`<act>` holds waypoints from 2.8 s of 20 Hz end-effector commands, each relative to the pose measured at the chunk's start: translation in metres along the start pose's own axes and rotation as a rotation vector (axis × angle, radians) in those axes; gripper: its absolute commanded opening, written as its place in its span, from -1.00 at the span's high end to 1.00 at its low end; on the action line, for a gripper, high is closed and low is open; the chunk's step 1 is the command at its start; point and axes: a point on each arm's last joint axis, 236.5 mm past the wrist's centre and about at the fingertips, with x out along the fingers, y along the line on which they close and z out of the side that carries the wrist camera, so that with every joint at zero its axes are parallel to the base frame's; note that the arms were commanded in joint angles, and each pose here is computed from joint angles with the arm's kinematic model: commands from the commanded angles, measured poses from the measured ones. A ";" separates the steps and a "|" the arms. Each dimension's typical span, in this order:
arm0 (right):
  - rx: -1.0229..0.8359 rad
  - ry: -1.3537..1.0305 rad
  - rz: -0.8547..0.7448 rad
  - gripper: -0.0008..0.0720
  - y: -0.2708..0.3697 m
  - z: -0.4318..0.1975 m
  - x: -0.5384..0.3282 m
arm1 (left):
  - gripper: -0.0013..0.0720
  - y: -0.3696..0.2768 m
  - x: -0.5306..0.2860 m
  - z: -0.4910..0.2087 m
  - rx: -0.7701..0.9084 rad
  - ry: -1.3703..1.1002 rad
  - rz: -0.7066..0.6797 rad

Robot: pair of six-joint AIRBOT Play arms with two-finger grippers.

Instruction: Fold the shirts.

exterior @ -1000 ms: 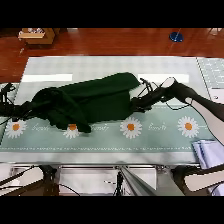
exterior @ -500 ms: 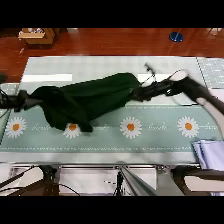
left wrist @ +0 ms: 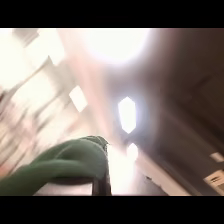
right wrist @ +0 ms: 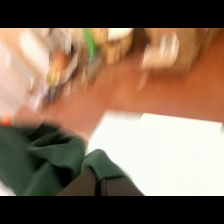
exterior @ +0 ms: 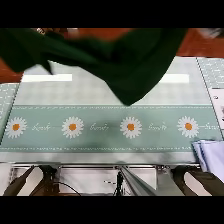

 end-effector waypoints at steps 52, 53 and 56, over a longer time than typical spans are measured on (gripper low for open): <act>0.044 0.733 -0.693 0.93 -0.161 -0.114 -0.091 | 0.88 0.032 -0.139 -0.108 0.319 0.713 1.154; 0.034 0.753 -0.693 0.93 -0.171 -0.119 -0.078 | 0.88 0.044 -0.134 -0.105 0.308 0.709 1.131; 0.009 0.718 -0.684 0.93 -0.196 -0.117 -0.043 | 0.89 0.076 -0.112 -0.104 0.302 0.740 1.054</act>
